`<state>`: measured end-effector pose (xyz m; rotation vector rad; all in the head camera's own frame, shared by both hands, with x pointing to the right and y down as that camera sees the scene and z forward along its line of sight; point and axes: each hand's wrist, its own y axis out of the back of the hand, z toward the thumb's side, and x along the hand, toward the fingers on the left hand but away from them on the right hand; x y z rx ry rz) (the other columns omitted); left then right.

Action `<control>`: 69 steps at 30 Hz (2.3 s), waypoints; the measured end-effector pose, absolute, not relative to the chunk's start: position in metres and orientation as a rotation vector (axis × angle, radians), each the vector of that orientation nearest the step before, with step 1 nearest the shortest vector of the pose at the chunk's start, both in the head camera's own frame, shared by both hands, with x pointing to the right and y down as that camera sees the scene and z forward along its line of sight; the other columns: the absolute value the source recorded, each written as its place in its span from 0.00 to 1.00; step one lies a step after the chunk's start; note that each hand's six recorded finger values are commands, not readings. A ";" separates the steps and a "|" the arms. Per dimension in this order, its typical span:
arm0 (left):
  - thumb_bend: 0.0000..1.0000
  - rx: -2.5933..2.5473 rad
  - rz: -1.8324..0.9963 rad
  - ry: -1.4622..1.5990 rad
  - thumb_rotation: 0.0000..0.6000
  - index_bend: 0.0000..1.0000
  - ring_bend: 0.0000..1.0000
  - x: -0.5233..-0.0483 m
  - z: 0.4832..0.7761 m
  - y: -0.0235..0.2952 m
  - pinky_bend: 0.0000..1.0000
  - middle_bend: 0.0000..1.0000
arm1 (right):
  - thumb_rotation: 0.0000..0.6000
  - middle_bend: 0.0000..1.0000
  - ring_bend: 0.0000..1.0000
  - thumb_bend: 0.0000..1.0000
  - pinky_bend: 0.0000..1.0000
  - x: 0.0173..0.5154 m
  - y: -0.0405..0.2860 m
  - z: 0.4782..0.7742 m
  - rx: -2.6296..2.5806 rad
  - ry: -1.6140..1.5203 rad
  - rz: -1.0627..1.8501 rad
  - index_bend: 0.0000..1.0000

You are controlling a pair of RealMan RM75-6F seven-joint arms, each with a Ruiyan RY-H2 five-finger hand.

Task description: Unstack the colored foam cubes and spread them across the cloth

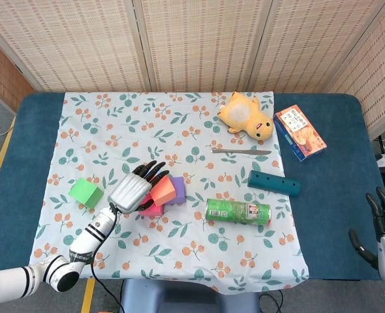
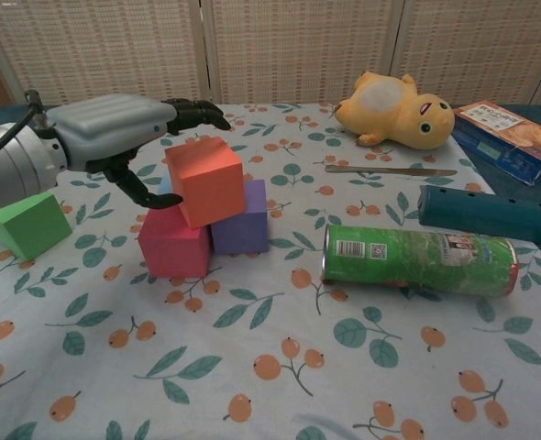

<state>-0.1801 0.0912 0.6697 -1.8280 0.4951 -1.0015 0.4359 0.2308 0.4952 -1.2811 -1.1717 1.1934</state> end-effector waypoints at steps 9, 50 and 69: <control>0.31 -1.823 -0.979 0.493 1.00 0.08 0.00 -0.178 0.672 0.093 0.23 0.00 | 1.00 0.00 0.00 0.24 0.00 0.436 0.230 0.496 -1.281 -1.171 1.193 0.00; 0.34 -1.741 -0.862 0.586 1.00 0.54 0.36 -0.188 0.652 0.094 0.47 0.38 | 1.00 0.00 0.00 0.24 0.00 0.435 0.228 0.495 -1.284 -1.180 1.186 0.00; 0.34 -1.546 -1.057 0.686 1.00 0.53 0.38 -0.314 0.645 0.168 0.49 0.38 | 1.00 0.00 0.00 0.24 0.00 0.434 0.228 0.501 -1.286 -1.164 1.203 0.00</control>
